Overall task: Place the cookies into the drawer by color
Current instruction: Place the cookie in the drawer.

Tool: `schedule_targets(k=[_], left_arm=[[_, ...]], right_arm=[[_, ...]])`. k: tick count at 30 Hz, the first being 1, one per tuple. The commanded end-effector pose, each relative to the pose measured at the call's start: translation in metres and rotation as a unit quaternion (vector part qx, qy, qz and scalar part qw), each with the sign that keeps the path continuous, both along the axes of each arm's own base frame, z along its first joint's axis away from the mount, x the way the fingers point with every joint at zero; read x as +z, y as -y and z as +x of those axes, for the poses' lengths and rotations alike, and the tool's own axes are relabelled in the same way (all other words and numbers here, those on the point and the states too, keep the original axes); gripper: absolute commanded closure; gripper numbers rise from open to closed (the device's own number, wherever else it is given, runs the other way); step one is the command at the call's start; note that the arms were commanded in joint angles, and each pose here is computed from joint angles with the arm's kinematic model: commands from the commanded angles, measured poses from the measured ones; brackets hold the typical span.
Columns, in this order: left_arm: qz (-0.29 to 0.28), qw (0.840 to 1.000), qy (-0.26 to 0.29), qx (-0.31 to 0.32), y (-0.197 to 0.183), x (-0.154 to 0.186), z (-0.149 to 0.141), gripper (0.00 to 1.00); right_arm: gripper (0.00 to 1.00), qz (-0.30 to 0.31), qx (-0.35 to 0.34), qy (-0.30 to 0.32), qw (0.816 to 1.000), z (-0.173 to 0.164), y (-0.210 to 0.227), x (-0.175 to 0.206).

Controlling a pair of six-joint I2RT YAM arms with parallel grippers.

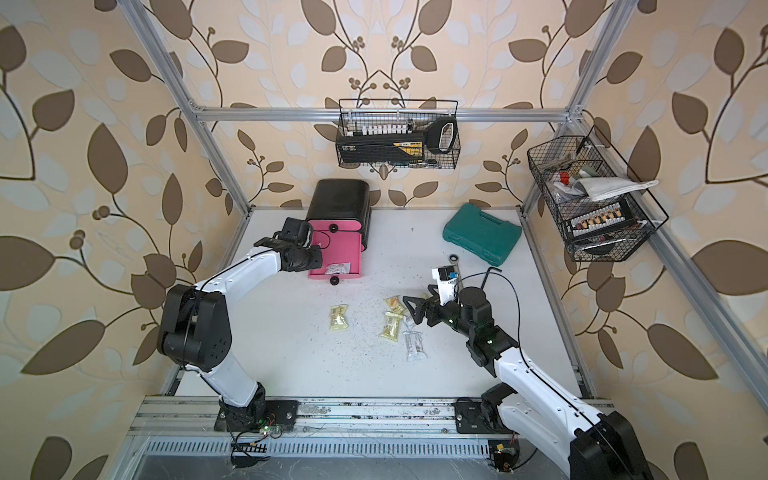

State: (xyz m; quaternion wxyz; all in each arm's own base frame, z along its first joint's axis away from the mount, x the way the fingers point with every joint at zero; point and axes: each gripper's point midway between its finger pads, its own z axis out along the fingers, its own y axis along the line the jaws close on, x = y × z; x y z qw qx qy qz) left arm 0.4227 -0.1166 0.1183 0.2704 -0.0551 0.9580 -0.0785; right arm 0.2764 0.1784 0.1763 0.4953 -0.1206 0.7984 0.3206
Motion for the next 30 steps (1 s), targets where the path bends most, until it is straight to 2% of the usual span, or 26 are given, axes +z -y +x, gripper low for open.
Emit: schedule_targets(k=[1,8,19,22,25,30], left_arm=[[-0.004,1.0,-0.001,-0.024,0.007,0.005,0.011,0.68],[-0.009,1.0,-0.012,-0.024,0.01,-0.006,0.017,0.57],[-0.019,1.0,-0.013,-0.021,0.011,-0.003,0.01,0.47],[-0.027,0.999,-0.002,-0.025,0.012,0.012,0.006,0.47],[-0.058,0.998,0.02,-0.031,0.019,0.041,-0.001,0.47],[-0.138,0.985,0.071,-0.076,0.071,0.092,-0.035,0.46]], right_arm=[[0.01,0.003,-0.003,0.012,1.0,0.004,-0.002,0.009],[0.01,0.002,-0.003,0.013,1.0,0.004,-0.001,0.009],[0.01,0.004,-0.002,0.015,1.0,0.003,-0.002,0.011],[0.01,0.005,-0.002,0.014,1.0,0.003,-0.002,0.011],[0.01,0.005,-0.001,0.015,1.0,0.002,-0.002,0.012],[0.01,0.006,-0.012,0.02,1.0,0.002,0.002,0.015]])
